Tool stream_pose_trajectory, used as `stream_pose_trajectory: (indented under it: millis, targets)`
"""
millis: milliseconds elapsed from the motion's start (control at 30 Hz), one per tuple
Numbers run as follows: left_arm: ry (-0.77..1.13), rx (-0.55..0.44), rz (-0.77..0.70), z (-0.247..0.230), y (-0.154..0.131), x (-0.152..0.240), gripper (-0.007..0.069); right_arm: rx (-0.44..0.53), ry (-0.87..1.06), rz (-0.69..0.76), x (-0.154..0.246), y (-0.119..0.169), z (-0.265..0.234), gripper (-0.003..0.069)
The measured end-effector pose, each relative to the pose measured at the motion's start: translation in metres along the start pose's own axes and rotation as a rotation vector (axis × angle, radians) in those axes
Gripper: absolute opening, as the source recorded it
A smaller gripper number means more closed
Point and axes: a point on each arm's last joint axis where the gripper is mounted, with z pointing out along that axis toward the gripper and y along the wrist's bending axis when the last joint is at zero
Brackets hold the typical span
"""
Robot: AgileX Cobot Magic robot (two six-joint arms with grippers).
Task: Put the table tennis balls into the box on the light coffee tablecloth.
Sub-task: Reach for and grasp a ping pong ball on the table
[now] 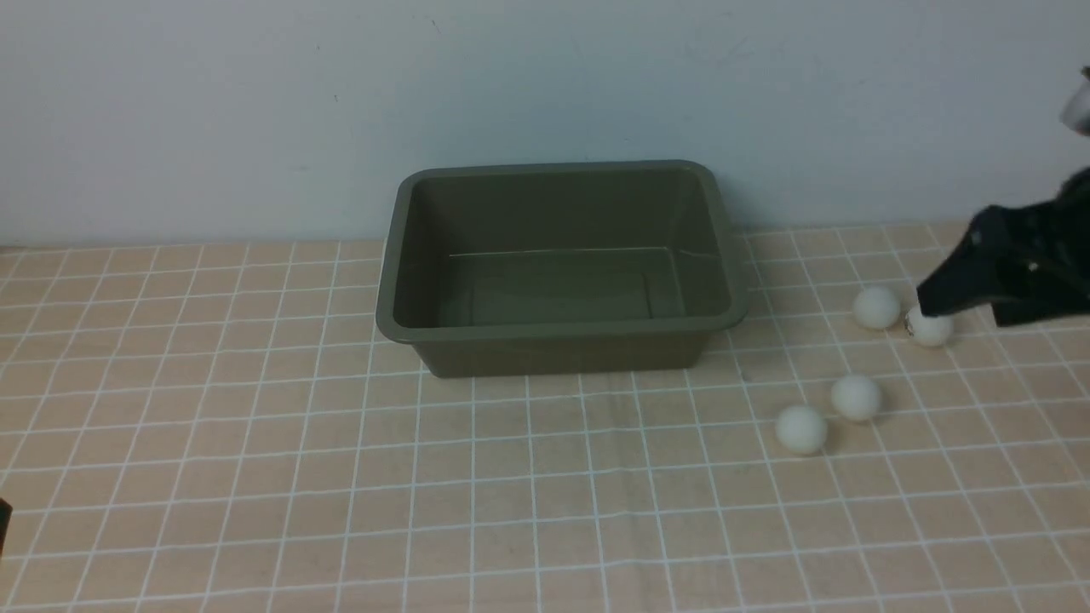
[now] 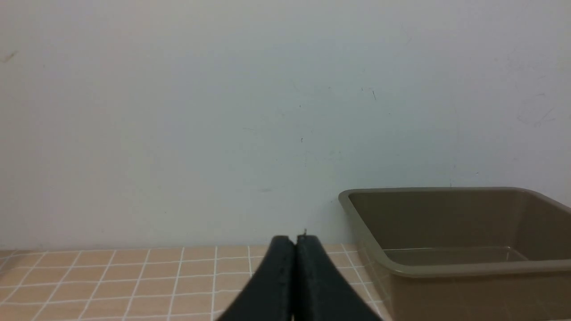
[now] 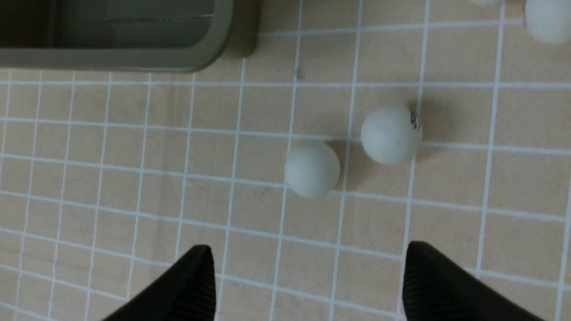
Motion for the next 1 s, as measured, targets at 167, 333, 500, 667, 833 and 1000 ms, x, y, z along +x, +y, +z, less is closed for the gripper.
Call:
stream_pose_trajectory:
  millis: [167, 333, 500, 667, 833, 1000]
  targets:
    - [0.0, 0.0, 0.0, 0.0, 0.0, 0.0, -0.0064, 0.111, 0.081, -0.169, -0.033, 0.012, 0.02, 0.0509]
    - [0.0, 0.0, 0.0, 0.0, 0.0, 0.0, -0.0064, 0.291, 0.117, -0.251, -0.064, 0.018, 0.049, 0.0509]
    - [-0.001, 0.0, 0.0, 0.0, 0.0, 0.0, -0.0064, 0.365, 0.144, -0.228, -0.079, 0.005, 0.076, 0.0509]
    - [-0.001, 0.0, 0.0, 0.0, 0.0, 0.0, -0.0064, 0.37, 0.172, -0.207, -0.086, -0.009, 0.099, 0.0509]
    - [-0.001, 0.0, 0.0, 0.0, 0.0, 0.0, -0.0064, 0.372, 0.175, -0.192, -0.096, -0.023, 0.122, 0.0509]
    - [-0.001, 0.0, 0.0, 0.0, 0.0, 0.0, -0.0064, 0.366, 0.168, -0.183, -0.101, -0.029, 0.135, 0.0509]
